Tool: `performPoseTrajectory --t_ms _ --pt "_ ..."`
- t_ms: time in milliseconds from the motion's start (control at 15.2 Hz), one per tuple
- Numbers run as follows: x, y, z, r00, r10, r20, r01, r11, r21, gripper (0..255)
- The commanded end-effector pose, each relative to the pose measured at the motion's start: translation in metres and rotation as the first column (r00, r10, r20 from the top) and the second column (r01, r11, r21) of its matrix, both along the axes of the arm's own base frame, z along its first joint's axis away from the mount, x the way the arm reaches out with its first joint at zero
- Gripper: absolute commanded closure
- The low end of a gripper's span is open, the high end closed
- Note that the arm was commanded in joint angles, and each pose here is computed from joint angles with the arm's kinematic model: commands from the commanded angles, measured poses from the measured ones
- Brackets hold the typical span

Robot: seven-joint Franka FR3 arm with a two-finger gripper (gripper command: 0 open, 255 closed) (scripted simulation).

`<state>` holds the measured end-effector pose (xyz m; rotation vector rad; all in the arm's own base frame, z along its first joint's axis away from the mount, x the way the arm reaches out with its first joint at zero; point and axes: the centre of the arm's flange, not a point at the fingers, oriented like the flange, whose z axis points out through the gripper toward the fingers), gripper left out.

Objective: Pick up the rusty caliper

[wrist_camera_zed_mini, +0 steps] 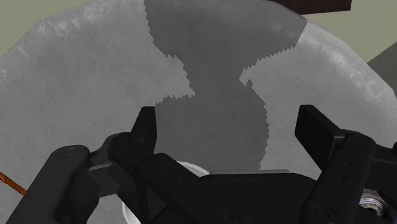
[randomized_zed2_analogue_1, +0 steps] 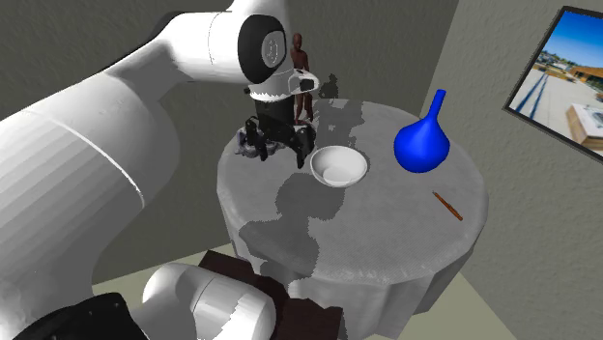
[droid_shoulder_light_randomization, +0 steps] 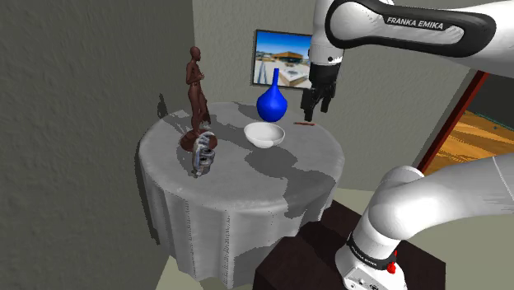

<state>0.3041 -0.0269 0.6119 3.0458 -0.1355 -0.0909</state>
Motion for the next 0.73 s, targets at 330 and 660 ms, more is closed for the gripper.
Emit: performPoseTrajectory --t_ms 330,660 --pt "0.047 0.032 -0.024 0.999 -0.046 0.004 0.046 0.998 0.041 0" --pt "0.095 0.064 -0.046 0.996 -0.092 0.006 0.091 0.993 0.081 0"
